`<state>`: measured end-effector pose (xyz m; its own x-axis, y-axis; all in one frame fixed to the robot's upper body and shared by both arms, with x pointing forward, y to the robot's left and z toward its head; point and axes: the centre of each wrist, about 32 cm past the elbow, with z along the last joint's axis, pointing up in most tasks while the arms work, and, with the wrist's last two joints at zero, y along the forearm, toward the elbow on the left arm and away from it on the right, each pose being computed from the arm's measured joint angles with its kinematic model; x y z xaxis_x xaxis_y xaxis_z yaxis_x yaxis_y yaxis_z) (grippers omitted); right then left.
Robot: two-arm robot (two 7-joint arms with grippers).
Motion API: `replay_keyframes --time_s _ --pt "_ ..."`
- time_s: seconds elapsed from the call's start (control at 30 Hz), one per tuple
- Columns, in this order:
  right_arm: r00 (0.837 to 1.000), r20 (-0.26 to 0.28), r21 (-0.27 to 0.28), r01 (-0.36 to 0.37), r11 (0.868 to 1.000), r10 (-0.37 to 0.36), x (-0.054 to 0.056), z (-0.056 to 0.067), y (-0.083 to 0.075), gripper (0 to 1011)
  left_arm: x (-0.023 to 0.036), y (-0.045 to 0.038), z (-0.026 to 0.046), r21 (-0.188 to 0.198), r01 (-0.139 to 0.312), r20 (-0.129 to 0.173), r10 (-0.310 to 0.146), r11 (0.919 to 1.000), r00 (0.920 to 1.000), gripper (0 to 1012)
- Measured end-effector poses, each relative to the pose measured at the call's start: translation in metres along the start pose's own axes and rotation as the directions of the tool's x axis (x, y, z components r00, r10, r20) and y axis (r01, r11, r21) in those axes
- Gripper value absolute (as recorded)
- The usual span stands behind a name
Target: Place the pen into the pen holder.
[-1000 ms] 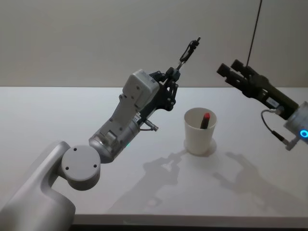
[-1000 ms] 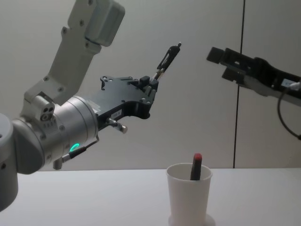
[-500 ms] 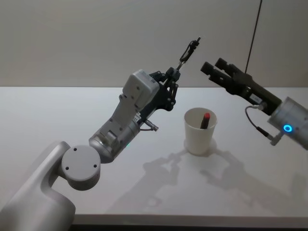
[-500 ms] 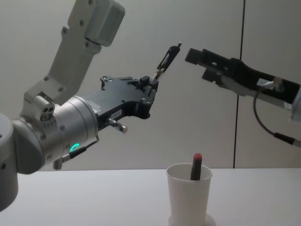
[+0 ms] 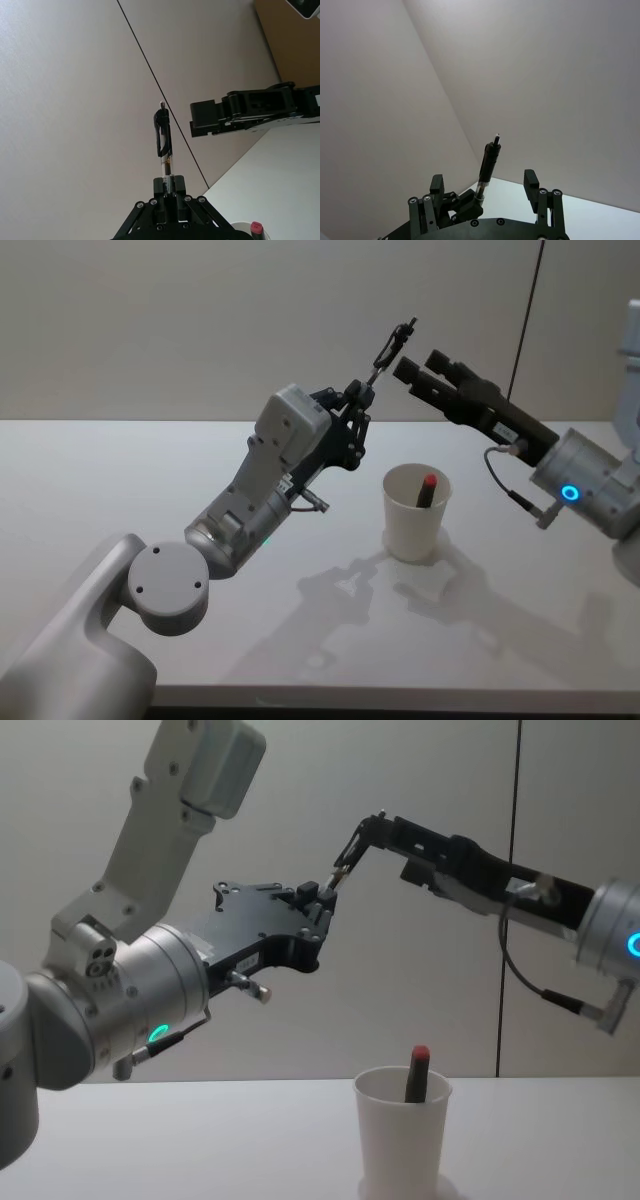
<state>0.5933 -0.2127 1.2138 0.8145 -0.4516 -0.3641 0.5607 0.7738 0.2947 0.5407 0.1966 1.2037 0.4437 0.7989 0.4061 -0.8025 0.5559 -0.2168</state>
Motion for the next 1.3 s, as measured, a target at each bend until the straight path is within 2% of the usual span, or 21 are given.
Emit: replay_keyframes --time_s 0.97,1.13,1.23,1.3 --pt "1.000 -0.001 0.001 0.012 1.000 -0.012 0.002 -0.003 0.039 1002 0.0000 0.0000 0.0000 0.000 0.000 0.000 0.000 1.0000 1.0000 130" --pt "1.000 -0.002 -0.002 0.011 1.000 -0.011 0.003 -0.003 0.043 928 0.0000 0.0000 0.0000 0.000 0.000 0.000 0.000 1.0000 1.0000 130" --pt "1.000 -0.004 -0.004 0.009 1.000 -0.010 0.004 -0.004 0.047 813 0.0000 0.0000 0.0000 0.000 0.000 0.000 0.000 1.0000 1.0000 129" --pt "1.000 -0.005 -0.005 0.008 1.000 -0.009 0.004 -0.004 0.048 792 0.0000 0.0000 0.0000 0.000 0.000 0.000 0.000 1.0000 1.0000 129"
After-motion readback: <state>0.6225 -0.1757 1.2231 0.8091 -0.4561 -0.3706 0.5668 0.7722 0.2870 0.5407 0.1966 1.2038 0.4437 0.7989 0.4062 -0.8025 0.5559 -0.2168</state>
